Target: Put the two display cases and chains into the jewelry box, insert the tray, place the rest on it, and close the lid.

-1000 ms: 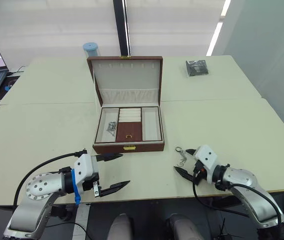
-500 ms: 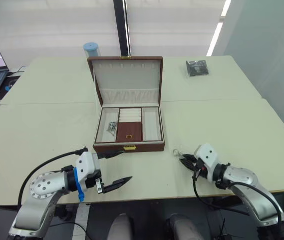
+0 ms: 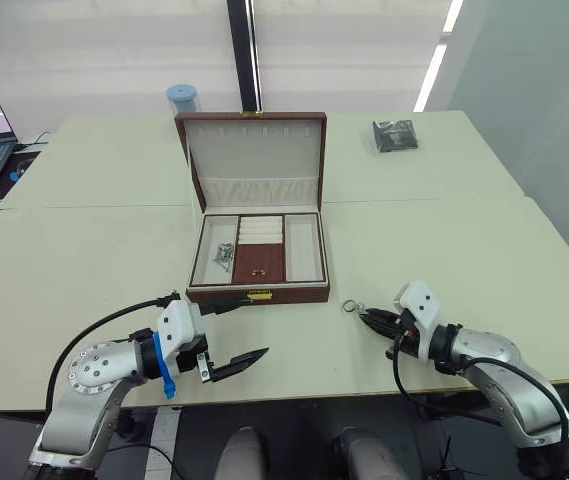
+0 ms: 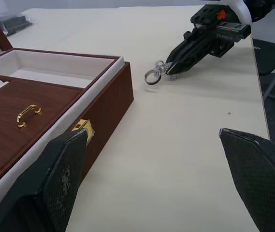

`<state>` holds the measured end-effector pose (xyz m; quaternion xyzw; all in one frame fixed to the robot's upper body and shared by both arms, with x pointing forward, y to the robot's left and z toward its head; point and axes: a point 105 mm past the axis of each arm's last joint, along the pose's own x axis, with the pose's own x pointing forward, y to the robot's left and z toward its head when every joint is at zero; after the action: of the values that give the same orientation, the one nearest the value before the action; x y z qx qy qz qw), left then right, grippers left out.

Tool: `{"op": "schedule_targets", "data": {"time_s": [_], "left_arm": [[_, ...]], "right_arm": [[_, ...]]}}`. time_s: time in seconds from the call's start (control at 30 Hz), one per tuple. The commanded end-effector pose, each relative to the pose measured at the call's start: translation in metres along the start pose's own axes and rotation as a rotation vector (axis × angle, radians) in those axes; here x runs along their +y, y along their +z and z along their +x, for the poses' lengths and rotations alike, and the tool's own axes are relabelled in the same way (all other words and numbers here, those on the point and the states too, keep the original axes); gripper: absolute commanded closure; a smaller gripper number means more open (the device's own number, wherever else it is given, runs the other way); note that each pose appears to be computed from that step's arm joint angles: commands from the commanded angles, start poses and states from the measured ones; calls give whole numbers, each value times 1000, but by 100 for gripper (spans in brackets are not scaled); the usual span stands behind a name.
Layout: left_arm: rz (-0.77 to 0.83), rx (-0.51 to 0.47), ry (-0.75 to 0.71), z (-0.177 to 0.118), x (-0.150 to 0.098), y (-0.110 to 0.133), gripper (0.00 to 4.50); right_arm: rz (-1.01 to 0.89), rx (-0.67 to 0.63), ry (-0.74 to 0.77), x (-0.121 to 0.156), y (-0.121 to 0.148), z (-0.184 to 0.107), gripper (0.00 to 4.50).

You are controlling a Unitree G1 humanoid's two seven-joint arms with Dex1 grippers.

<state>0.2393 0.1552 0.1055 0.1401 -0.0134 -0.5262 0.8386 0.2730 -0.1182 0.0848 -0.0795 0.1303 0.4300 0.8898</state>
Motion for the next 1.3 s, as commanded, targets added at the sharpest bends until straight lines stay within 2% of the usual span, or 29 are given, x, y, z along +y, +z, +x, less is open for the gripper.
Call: {"op": "schedule_targets", "data": {"time_s": [0.03, 0.2, 0.4, 0.7, 1.0, 1.3], "left_arm": [[16, -29, 32, 1, -2, 6, 0], [-12, -45, 124, -4, -3, 7, 0], [-47, -40, 245, -15, -10, 6, 0], [-82, -29, 403, -26, -21, 7, 0], [-104, -31, 484, -29, -29, 10, 0], [-104, -32, 488, -27, -28, 12, 0]], "right_arm": [[-44, -113, 61, 7, 39, -1, 449], [-46, -162, 109, 11, 65, 8, 449], [-42, -207, 142, 11, 95, 32, 449], [-21, -243, 173, 13, 120, 69, 449], [66, -254, 76, -5, 119, 97, 449], [130, -259, 7, -16, 112, 103, 449]]}}
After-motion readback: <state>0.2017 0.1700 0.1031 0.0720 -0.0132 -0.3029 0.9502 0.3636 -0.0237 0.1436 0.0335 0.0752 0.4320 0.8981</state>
